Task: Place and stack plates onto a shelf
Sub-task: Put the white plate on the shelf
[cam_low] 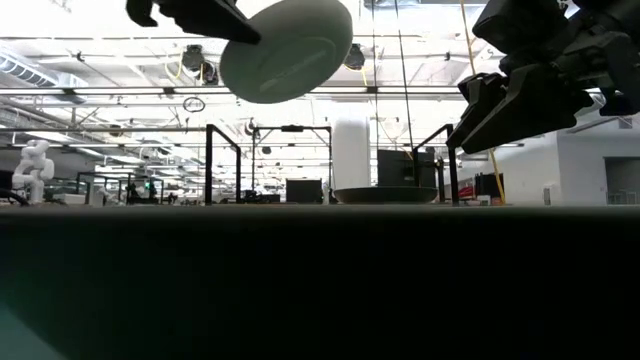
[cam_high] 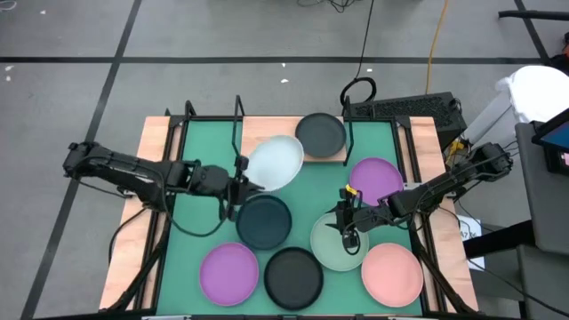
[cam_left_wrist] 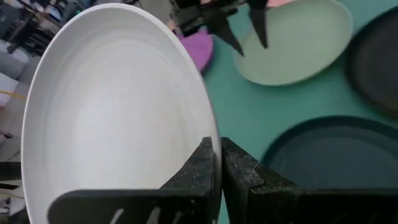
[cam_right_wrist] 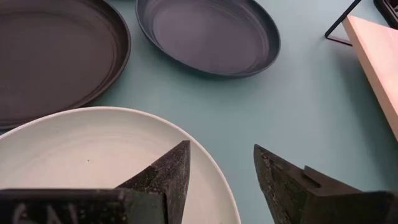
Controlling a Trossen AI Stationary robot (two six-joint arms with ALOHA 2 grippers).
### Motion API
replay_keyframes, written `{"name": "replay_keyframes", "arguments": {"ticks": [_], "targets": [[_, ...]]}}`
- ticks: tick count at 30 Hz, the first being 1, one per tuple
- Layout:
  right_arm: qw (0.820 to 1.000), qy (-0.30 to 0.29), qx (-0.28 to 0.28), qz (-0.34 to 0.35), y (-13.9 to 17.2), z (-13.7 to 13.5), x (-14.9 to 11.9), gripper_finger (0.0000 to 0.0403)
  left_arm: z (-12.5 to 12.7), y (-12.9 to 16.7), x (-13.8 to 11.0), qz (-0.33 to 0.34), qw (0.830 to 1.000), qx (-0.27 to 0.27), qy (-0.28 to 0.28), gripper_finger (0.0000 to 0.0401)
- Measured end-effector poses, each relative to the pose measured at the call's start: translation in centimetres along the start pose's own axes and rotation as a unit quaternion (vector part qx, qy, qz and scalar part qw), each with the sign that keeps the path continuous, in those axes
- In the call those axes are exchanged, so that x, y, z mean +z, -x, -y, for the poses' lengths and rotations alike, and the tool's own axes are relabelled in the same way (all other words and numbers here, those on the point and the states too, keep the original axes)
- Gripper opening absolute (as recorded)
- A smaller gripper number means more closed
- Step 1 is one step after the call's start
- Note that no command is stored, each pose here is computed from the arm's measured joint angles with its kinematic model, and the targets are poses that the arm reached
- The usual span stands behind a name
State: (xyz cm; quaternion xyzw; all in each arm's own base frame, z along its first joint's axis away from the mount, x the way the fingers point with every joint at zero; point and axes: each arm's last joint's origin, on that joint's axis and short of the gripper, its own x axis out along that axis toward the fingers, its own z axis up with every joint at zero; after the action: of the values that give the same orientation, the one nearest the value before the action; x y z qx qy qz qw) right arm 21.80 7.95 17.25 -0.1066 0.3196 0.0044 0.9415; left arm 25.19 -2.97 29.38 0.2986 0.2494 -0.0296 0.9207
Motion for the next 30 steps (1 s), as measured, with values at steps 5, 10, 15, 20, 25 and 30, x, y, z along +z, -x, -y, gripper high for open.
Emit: {"name": "replay_keyframes", "arguments": {"ticks": [5,10,15,20,25,30], "targets": [[1.000,0.003,0.000,0.001,0.0,0.0,0.0,0.0159,-1.8,-1.0,-0.6,0.014,1.000,0.016,0.013,0.0012],[1.000,0.008,0.000,0.005,0.0,0.0,0.1,0.0159,-2.9,-2.7,-1.8,-0.011,0.999,0.032,0.007,0.0012],[1.000,0.011,0.000,0.012,0.0,0.0,0.2,0.0159,-3.5,-4.5,-3.2,-0.049,0.998,0.041,0.018,0.0012],[1.000,0.011,0.001,0.011,0.0,0.0,0.2,0.0159,-3.8,-5.5,-4.5,-0.101,0.992,0.068,0.041,0.0012],[1.000,0.006,0.002,0.011,0.0,0.0,0.2,0.0159,-4.2,-6.1,-5.4,-0.124,0.987,0.075,0.066,0.0012],[1.000,-0.001,0.002,0.011,0.0,0.0,0.2,0.0159,-4.7,-6.9,-6.6,-0.151,0.982,0.078,0.085,0.0012]]}}
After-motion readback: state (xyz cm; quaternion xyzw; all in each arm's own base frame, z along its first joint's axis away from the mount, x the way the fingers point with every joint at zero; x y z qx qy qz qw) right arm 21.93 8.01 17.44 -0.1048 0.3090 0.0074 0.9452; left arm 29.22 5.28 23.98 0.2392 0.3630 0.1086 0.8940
